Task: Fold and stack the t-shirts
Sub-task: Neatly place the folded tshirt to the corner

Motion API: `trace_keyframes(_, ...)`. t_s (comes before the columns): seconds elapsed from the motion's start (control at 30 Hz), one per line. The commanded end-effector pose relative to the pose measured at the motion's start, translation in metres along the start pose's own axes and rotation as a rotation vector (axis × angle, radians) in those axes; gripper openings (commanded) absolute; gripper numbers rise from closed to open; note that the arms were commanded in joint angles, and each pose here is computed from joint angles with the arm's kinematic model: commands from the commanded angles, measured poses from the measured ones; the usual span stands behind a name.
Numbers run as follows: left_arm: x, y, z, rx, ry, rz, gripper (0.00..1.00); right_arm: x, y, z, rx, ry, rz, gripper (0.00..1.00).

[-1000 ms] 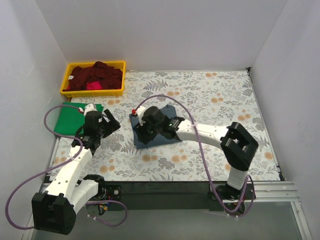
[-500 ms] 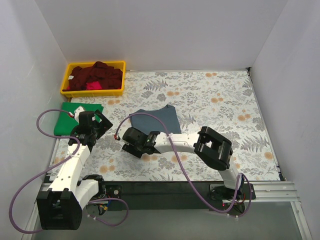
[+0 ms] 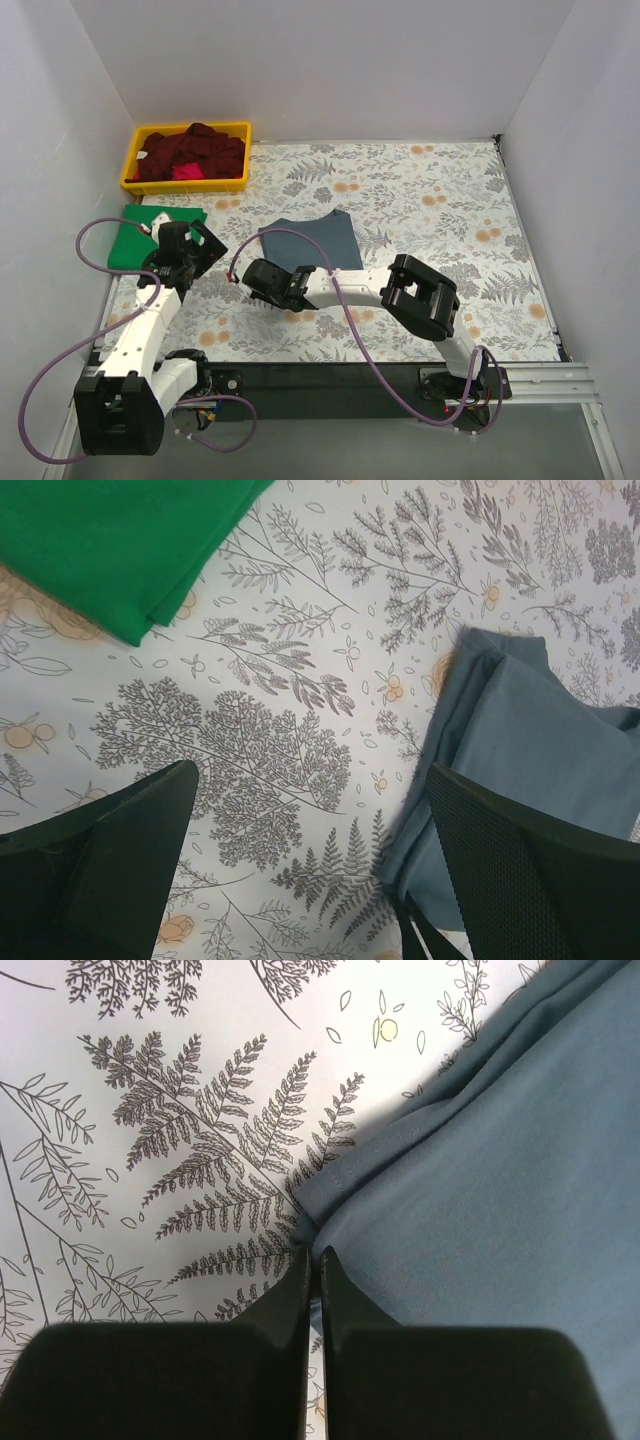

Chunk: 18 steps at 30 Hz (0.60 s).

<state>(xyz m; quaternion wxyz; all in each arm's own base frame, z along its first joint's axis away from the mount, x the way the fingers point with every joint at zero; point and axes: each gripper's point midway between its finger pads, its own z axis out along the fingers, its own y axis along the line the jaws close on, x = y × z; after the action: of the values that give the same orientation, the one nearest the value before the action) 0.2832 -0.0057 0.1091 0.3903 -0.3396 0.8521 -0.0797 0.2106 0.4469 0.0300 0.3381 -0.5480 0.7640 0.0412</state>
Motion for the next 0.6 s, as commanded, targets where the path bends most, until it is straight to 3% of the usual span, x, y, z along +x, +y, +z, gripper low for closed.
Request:
trace_keyframes(0.0,0.009,-0.015,0.003,0.064,0.067,-0.025,0.98,0.000,-0.006,-0.007,0.015,0.006,-0.007,0.01)
trace_keyframes(0.27,0.074,-0.044,0.012,0.211,0.399,-0.177,0.98,-0.034,-0.026,-0.041,-0.034,-0.137,0.137,0.01)
trace_keyframes(0.57,0.101,-0.083,0.018,0.332,0.502,-0.260,0.98,-0.035,-0.036,-0.054,-0.065,-0.223,0.243,0.01)
